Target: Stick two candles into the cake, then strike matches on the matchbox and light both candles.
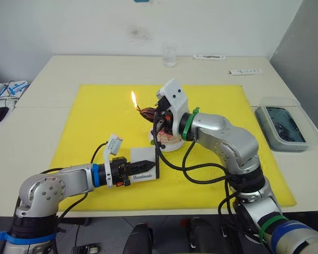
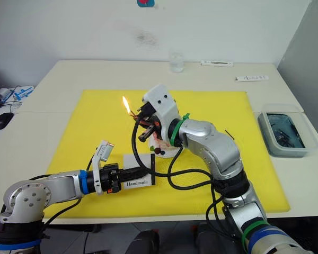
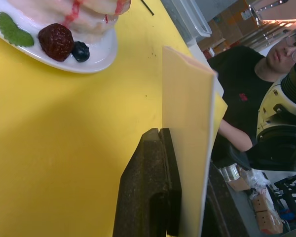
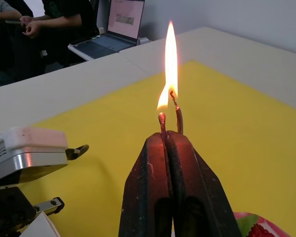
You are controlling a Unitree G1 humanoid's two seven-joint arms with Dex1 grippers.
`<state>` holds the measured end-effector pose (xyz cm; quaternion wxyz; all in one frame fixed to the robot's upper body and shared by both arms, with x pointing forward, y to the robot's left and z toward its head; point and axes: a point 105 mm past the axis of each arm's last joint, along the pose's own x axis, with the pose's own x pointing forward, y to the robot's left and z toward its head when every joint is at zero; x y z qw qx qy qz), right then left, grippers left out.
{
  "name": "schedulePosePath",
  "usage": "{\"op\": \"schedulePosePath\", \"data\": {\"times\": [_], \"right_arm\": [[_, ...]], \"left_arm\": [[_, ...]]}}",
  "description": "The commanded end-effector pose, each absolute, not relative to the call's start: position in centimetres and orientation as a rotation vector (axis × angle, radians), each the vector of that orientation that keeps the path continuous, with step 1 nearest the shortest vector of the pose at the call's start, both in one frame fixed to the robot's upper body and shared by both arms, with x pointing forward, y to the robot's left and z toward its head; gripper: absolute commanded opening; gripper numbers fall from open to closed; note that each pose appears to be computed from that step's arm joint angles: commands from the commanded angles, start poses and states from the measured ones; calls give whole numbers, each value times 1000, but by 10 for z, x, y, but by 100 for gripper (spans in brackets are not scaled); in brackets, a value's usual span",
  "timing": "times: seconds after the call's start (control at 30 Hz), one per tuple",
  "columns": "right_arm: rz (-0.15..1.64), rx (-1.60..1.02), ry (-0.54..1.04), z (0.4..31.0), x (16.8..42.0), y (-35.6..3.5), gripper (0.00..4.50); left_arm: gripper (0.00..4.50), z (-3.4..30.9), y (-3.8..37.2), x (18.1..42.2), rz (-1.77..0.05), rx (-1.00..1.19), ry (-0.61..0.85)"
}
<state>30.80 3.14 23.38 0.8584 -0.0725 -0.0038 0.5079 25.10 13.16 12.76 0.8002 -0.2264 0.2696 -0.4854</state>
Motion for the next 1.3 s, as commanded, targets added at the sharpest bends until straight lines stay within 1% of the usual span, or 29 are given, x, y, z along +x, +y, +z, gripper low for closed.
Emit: {"op": "schedulePosePath", "data": {"times": [0.03, 0.1, 0.2, 0.3, 0.43, 0.53, 0.67, 0.73, 0.83, 0.93, 1.1, 1.2, 1.27, 1.3], "right_arm": [[1095, -160, -47, 244, 292, 16, 2], [1094, -169, -27, 241, 287, 5, 2], [1051, -188, 25, 233, 280, -24, 2], [950, -208, 75, 229, 277, -61, 2], [711, -257, 119, 229, 285, -123, 2], [480, -320, 126, 230, 298, -178, 2], [196, -425, 94, 234, 317, -246, 2], [98, -476, 75, 232, 325, -270, 2], [39, -524, 64, 228, 333, -289, 2], [-6, -569, 89, 220, 340, -308, 2], [-68, -617, 116, 216, 344, -329, 2], [-117, -600, 137, 213, 344, -343, 2], [-114, -579, 134, 213, 345, -345, 2], [-118, -579, 133, 213, 345, -346, 20]], "left_arm": [[0, 134, 128, 247, -1079, -478, 563], [0, 134, 127, 245, -1086, -479, 571], [0, 134, 125, 241, -1113, -490, 585], [0, 135, 120, 234, -1160, -502, 602], [0, 137, 115, 226, -1212, -509, 617], [0, 137, 111, 226, -1232, -510, 616], [0, 138, 102, 227, -1253, -515, 603], [0, 139, 98, 229, -1262, -519, 598], [0, 140, 93, 230, -1271, -524, 590], [0, 141, 89, 230, -1278, -532, 585], [0, 140, 85, 231, -1284, -541, 580], [0, 141, 82, 233, -1287, -548, 574], [0, 140, 81, 233, -1288, -550, 572], [0, 140, 81, 234, -1288, -550, 571]]}}
